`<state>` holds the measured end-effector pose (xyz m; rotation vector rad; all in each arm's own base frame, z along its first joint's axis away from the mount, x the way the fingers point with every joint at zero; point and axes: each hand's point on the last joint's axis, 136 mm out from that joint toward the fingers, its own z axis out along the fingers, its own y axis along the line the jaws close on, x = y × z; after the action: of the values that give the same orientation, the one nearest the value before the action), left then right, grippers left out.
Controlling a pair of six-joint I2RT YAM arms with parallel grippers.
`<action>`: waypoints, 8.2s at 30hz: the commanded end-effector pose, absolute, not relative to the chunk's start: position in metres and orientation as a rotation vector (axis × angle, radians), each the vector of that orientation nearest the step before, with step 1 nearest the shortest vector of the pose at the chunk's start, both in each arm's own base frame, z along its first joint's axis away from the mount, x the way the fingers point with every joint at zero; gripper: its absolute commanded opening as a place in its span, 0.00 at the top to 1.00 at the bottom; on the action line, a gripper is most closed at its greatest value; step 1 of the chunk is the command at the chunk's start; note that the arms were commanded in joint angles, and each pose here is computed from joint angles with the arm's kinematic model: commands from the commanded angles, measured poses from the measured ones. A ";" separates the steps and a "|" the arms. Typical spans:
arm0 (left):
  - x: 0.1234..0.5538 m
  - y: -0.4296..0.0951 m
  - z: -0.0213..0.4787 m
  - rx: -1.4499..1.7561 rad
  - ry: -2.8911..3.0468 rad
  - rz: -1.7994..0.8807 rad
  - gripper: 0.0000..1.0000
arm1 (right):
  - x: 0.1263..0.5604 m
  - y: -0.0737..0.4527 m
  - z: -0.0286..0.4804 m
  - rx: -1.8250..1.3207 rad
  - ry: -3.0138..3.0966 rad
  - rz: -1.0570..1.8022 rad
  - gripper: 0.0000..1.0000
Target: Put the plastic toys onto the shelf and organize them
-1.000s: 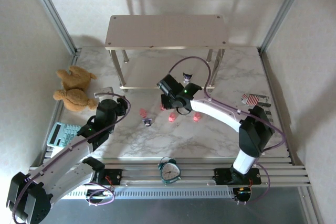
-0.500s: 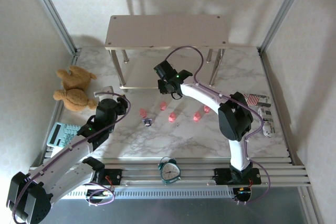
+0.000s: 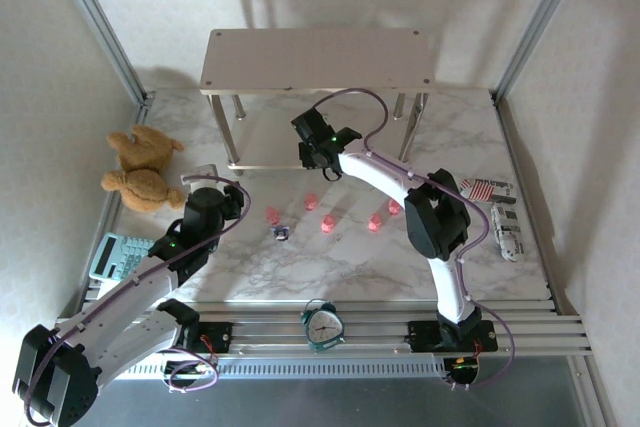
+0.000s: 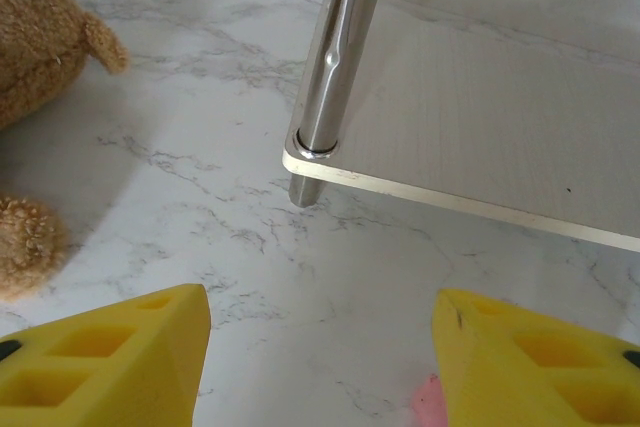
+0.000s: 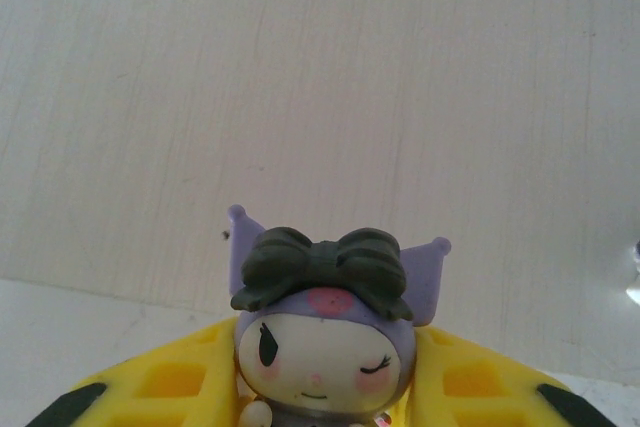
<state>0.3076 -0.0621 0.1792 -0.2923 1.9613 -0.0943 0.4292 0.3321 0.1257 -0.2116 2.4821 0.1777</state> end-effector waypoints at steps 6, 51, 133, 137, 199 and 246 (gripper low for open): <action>0.313 -0.060 0.197 -0.296 1.922 -0.076 0.39 | 0.453 0.319 0.110 -0.149 2.477 0.129 0.72; 0.314 -0.058 0.190 -0.297 1.941 -0.054 0.38 | 0.470 0.322 0.078 -0.092 2.539 0.169 0.59; 0.256 -0.176 0.070 0.156 2.412 -0.427 0.31 | 0.244 0.211 0.199 -0.212 2.361 0.416 0.24; 0.260 -0.177 0.068 0.166 2.411 -0.408 0.31 | 0.244 0.210 0.200 -0.208 2.356 0.417 0.23; 0.275 -0.209 0.052 0.262 2.451 -0.453 0.56 | 0.249 0.210 0.206 -0.178 2.334 0.416 0.22; 0.458 -0.176 0.140 0.355 2.309 -0.376 0.69 | 0.261 0.213 0.218 -0.177 2.300 0.393 0.20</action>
<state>0.4486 -0.1760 0.1321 0.3293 2.3298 -0.3395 0.2526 0.2101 0.2015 -0.1887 2.3455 0.3888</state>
